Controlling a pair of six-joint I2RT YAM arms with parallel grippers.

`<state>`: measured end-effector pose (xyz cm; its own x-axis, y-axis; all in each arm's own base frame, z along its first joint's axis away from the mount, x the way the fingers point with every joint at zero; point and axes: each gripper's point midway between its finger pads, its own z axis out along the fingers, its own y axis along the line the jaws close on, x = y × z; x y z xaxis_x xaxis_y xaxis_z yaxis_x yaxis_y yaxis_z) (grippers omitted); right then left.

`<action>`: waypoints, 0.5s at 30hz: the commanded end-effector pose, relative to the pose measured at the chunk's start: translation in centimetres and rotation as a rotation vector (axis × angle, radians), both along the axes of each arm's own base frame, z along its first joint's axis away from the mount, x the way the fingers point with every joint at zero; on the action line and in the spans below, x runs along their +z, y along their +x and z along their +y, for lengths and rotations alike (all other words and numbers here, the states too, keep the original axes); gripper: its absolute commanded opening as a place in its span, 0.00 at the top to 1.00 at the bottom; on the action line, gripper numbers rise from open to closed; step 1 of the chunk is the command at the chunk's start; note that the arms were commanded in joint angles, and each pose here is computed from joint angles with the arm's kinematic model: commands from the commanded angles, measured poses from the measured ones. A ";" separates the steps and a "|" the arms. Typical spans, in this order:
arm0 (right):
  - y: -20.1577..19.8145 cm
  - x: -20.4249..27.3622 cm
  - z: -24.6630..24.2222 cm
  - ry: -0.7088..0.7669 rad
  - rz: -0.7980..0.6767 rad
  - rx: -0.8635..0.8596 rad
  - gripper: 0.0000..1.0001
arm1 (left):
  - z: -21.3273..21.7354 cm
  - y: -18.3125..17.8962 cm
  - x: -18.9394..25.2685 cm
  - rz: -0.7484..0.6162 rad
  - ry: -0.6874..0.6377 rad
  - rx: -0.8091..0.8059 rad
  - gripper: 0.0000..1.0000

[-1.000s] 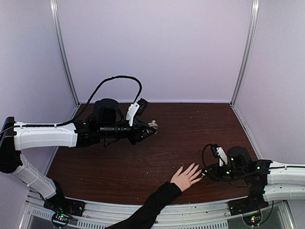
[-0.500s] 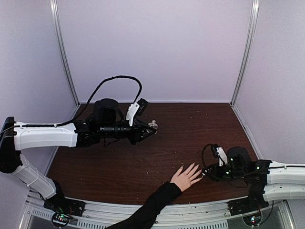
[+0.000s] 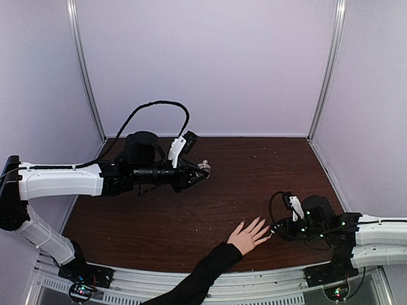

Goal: Paint the nails
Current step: Paint the hand on the nail.

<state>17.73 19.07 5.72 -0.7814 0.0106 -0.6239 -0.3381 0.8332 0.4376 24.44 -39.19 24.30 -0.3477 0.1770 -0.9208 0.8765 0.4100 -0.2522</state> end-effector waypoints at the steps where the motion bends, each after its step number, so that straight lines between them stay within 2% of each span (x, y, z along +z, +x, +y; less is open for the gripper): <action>1: 0.5 0.3 -0.8 -0.007 -0.025 -0.055 1.00 | -0.3 0.4 2.4 -0.049 -0.065 -0.004 1.00; 10: 0.5 0.4 -1.6 -0.023 -0.032 -0.084 1.00 | -0.3 0.4 2.4 -0.050 -0.066 -0.003 1.00; 15: 0.3 1.5 -0.2 0.049 -0.061 -0.019 1.00 | -0.4 0.4 2.4 -0.048 -0.068 -0.006 1.00</action>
